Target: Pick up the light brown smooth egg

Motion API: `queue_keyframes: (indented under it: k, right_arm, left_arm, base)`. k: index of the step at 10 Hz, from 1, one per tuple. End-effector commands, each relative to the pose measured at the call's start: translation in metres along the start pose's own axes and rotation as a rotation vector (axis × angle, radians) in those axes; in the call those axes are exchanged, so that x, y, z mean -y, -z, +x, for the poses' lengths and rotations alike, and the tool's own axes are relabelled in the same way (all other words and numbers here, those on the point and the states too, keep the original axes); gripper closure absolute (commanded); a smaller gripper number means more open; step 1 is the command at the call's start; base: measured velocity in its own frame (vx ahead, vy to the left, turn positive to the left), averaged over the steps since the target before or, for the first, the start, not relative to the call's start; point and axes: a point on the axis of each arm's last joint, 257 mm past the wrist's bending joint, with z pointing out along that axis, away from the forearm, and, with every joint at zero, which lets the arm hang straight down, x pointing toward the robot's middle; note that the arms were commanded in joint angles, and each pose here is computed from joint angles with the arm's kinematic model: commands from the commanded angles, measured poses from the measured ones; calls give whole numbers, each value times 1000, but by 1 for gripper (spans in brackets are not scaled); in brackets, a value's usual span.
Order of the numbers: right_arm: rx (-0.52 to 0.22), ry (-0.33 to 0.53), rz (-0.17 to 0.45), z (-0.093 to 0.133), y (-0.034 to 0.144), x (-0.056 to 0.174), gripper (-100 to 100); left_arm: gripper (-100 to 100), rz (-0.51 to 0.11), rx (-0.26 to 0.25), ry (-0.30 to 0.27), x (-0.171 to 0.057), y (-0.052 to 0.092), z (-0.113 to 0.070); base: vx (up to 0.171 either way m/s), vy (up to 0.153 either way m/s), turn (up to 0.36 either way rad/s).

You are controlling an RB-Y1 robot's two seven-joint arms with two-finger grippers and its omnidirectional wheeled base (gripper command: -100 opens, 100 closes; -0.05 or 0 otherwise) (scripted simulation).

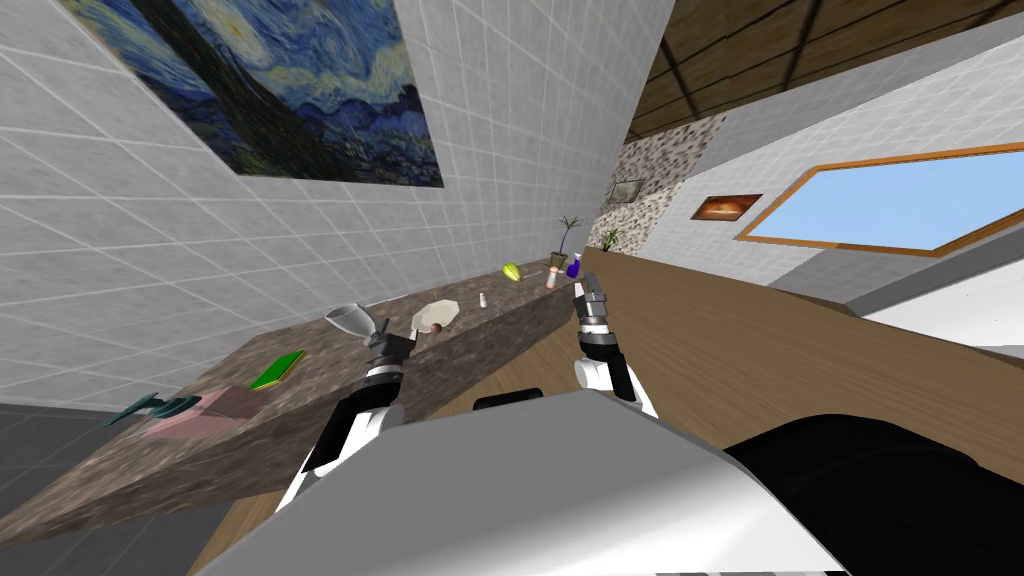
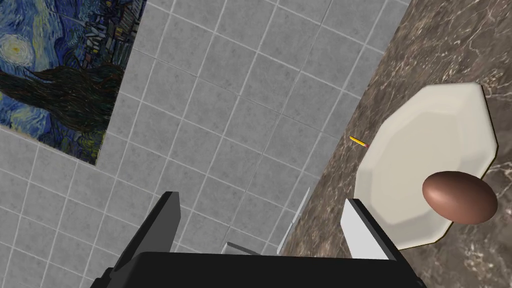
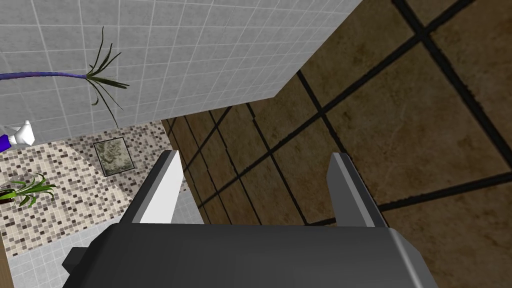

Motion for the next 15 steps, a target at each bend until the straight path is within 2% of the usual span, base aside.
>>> queue_keyframes:
  k: [1,5,6,9,10,12,14,15]
  right_arm:
    - [0,0,0,0,0,0,0]
    - [0,0,0,0,0,0,0]
    - [0,0,0,0,0,0,0]
    - [0,0,0,0,0,0,0]
    - [0,0,0,0,0,0,0]
    - [0,0,0,0,0,0,0]
    - [0,0,0,0,0,0,0]
    - [0,0,0,0,0,0,0]
  left_arm:
    - [-100,-52,21,49,-17,2,-9]
    - [-100,-157,63,163,-56,8,-18]
    - [-100,-211,88,229,-77,14,-21]
    - [-100,-286,133,338,-110,25,-23]
    - [-100,-327,170,415,-132,34,-21]
    - [-100,-359,211,491,-153,44,-18]
    - [-100,-384,246,537,-170,53,-17]
    - [-100,-375,236,524,-165,49,-17]
  base:
    - [62,-11,69]
    - [60,-5,50]
    - [104,-12,94]
    - [109,8,45]
    - [127,29,41]
    - [142,21,16]
    - [117,22,-9]
    - [56,14,-4]
